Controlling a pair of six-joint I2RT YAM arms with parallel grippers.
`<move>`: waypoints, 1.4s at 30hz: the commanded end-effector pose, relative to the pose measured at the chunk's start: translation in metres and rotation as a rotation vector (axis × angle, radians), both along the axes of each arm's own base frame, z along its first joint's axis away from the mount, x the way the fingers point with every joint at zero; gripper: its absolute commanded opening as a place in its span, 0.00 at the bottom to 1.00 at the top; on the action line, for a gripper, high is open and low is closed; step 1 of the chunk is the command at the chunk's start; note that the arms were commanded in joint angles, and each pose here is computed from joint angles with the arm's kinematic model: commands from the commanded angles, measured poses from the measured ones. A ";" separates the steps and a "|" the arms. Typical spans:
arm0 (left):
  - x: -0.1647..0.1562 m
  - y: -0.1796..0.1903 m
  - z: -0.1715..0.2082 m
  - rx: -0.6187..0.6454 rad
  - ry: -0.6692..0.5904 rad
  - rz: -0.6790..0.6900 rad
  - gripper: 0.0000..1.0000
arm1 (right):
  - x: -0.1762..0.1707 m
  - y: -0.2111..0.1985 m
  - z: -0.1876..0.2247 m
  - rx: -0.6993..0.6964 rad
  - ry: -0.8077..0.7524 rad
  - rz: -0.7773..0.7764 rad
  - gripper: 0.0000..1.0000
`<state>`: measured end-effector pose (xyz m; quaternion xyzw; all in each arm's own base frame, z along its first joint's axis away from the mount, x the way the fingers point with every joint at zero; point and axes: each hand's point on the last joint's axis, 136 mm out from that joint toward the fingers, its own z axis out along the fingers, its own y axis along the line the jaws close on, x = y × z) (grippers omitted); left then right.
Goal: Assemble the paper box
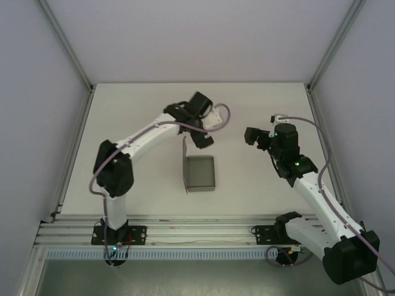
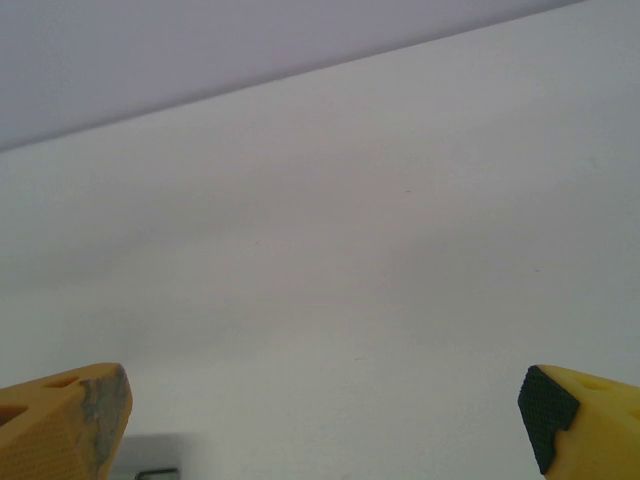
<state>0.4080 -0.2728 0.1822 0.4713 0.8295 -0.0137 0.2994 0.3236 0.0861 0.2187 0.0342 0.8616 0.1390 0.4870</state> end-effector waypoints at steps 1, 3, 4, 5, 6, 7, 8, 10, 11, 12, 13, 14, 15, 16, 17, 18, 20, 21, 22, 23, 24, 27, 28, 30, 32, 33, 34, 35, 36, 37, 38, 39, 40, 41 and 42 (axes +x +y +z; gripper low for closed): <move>0.037 0.029 0.075 -0.375 -0.108 0.316 1.00 | -0.007 0.043 -0.023 -0.050 0.040 0.316 1.00; 0.043 0.058 0.086 -0.490 -0.104 0.448 1.00 | -0.012 0.076 -0.033 -0.099 0.048 0.522 1.00; 0.044 0.076 0.091 -0.562 -0.110 0.522 1.00 | -0.015 0.091 -0.041 -0.173 0.058 0.612 1.00; 0.043 0.092 0.093 -0.625 -0.114 0.575 1.00 | -0.019 0.105 -0.053 -0.261 0.077 0.704 1.00; 0.040 0.108 0.092 -0.688 -0.108 0.623 1.00 | -0.025 0.119 -0.067 -0.359 0.105 0.808 1.00; 0.035 0.126 0.090 -0.752 -0.103 0.678 1.00 | -0.031 0.132 -0.083 -0.458 0.134 0.923 1.00; 0.031 0.142 0.083 -0.781 -0.107 0.737 1.00 | -0.033 0.143 -0.094 -0.513 0.159 1.003 1.00; 0.021 0.179 0.064 -0.767 -0.129 0.887 1.00 | -0.023 0.161 -0.110 -0.563 0.210 1.088 0.95; 0.015 0.191 0.053 -0.743 -0.127 0.937 1.00 | -0.017 0.169 -0.116 -0.575 0.235 1.112 0.92; 0.009 0.200 0.042 -0.713 -0.116 0.975 1.00 | -0.011 0.176 -0.120 -0.588 0.258 1.136 0.90; 0.002 0.207 0.030 -0.681 -0.098 1.003 1.00 | -0.007 0.184 -0.127 -0.601 0.282 1.173 0.88; -0.002 0.210 0.020 -0.656 -0.083 1.021 1.00 | -0.004 0.190 -0.132 -0.612 0.295 1.204 0.86; -0.007 0.213 0.011 -0.632 -0.070 1.034 1.00 | -0.004 0.195 -0.138 -0.619 0.311 1.239 0.83; -0.011 0.216 0.003 -0.610 -0.057 1.049 1.00 | -0.004 0.201 -0.144 -0.625 0.325 1.275 0.81; -0.013 0.218 -0.002 -0.594 -0.052 1.057 1.00 | -0.004 0.205 -0.148 -0.624 0.336 1.293 0.78; -0.016 0.222 -0.007 -0.577 -0.048 1.070 1.00 | -0.004 0.209 -0.151 -0.622 0.349 1.304 0.74; -0.017 0.228 -0.013 -0.554 -0.062 1.097 1.00 | -0.004 0.214 -0.155 -0.597 0.364 1.316 0.66; -0.017 0.231 -0.014 -0.548 -0.066 1.101 1.00 | -0.003 0.217 -0.156 -0.585 0.362 1.312 0.59; -0.016 0.234 -0.016 -0.543 -0.069 1.109 1.00 | -0.002 0.218 -0.159 -0.584 0.363 1.307 0.55; -0.016 0.236 -0.017 -0.540 -0.068 1.115 1.00 | 0.000 0.217 -0.162 -0.587 0.368 1.295 0.50; -0.015 0.237 -0.018 -0.539 -0.065 1.119 1.00 | 0.004 0.216 -0.166 -0.595 0.374 1.264 0.47; -0.012 0.239 -0.017 -0.537 -0.065 1.127 1.00 | 0.014 0.215 -0.173 -0.612 0.389 1.189 0.37; -0.012 0.240 -0.017 -0.537 -0.070 1.130 1.00 | 0.018 0.213 -0.174 -0.617 0.395 1.152 0.31; -0.012 0.242 -0.014 -0.534 -0.082 1.138 1.00 | 0.021 0.208 -0.175 -0.632 0.400 1.100 0.22; -0.012 0.246 -0.012 -0.527 -0.097 1.149 1.00 | 0.029 0.203 -0.172 -0.643 0.375 1.011 0.18; -0.013 0.247 -0.012 -0.524 -0.104 1.154 1.00 | 0.035 0.200 -0.169 -0.641 0.360 0.948 0.16; -0.013 0.248 -0.011 -0.521 -0.108 1.157 1.00 | 0.040 0.196 -0.166 -0.635 0.353 0.889 0.15; -0.013 0.250 -0.009 -0.521 -0.116 1.167 1.00 | 0.043 0.193 -0.163 -0.625 0.348 0.834 0.14; -0.013 0.252 -0.007 -0.523 -0.128 1.175 1.00 | 0.046 0.190 -0.161 -0.611 0.348 0.778 0.13; -0.013 0.254 -0.007 -0.520 -0.134 1.185 1.00 | 0.049 0.186 -0.158 -0.595 0.350 0.720 0.13; -0.013 0.256 -0.005 -0.519 -0.147 1.198 1.00 | 0.052 0.181 -0.157 -0.579 0.357 0.647 0.12; -0.014 0.260 -0.004 -0.512 -0.160 1.217 1.00 | 0.056 0.174 -0.155 -0.559 0.372 0.551 0.12; -0.014 0.263 -0.004 -0.505 -0.168 1.231 1.00 | 0.060 0.164 -0.154 -0.546 0.393 0.443 0.11; -0.014 0.265 -0.002 -0.501 -0.178 1.245 1.00 | 0.062 0.153 -0.152 -0.535 0.420 0.326 0.10; -0.015 0.268 -0.001 -0.496 -0.185 1.263 1.00 | 0.061 0.139 -0.150 -0.531 0.456 0.203 0.10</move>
